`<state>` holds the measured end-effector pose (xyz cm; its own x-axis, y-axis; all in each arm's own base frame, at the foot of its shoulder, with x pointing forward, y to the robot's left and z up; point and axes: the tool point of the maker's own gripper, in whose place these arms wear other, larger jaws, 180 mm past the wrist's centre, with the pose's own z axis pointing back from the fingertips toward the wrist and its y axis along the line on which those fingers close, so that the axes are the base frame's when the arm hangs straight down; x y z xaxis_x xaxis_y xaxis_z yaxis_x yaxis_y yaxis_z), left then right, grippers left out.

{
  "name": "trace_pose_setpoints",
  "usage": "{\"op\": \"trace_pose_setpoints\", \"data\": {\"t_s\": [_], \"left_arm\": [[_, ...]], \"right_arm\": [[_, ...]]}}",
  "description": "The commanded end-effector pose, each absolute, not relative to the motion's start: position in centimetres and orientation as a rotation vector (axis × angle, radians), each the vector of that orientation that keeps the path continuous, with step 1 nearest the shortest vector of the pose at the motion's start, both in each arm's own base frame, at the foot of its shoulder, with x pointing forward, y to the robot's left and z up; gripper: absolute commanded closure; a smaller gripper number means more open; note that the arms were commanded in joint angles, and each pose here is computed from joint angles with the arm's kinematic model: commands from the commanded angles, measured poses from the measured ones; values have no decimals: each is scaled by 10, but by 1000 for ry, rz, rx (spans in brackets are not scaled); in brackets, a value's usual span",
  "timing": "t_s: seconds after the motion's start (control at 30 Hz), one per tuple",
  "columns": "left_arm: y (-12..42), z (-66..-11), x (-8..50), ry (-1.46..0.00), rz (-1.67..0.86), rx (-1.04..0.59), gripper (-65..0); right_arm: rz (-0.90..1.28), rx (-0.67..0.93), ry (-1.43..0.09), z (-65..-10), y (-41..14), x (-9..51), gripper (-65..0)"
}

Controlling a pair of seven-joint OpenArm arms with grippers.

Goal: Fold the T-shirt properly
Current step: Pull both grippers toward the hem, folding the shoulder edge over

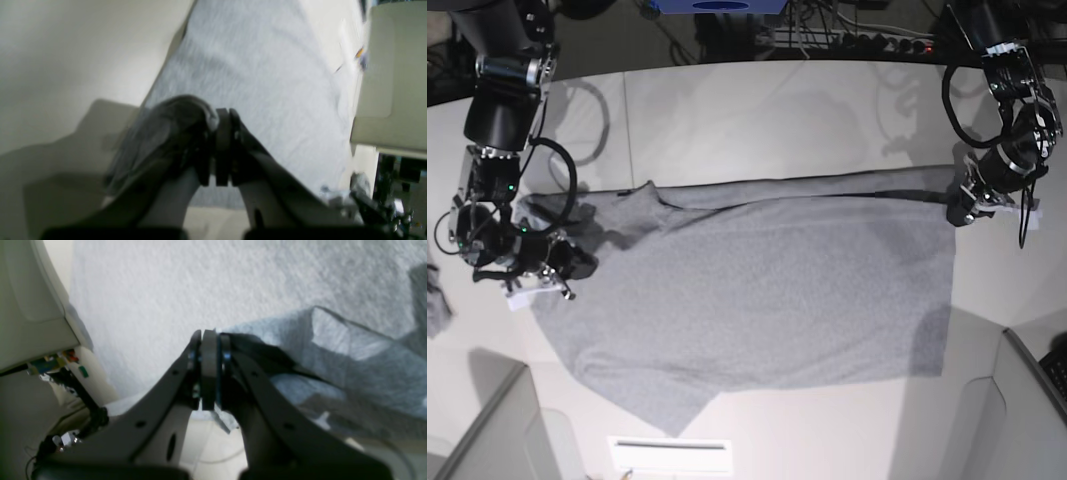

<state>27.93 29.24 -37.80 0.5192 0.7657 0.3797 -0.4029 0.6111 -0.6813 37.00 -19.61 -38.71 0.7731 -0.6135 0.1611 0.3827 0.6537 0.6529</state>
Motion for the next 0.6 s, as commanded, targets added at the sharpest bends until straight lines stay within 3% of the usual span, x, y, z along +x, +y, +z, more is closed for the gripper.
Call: {"op": "trace_pose_setpoints", "data": {"t_s": [0.0, 0.57], "left_arm": [[300, -360, 293, -784, 727, -574, 0], [313, -358, 308, -793, 706, -454, 0]], "right_arm": [[-575, 632, -458, -368, -210, 385, 0], [-596, 608, -524, -363, -221, 394, 0]]}}
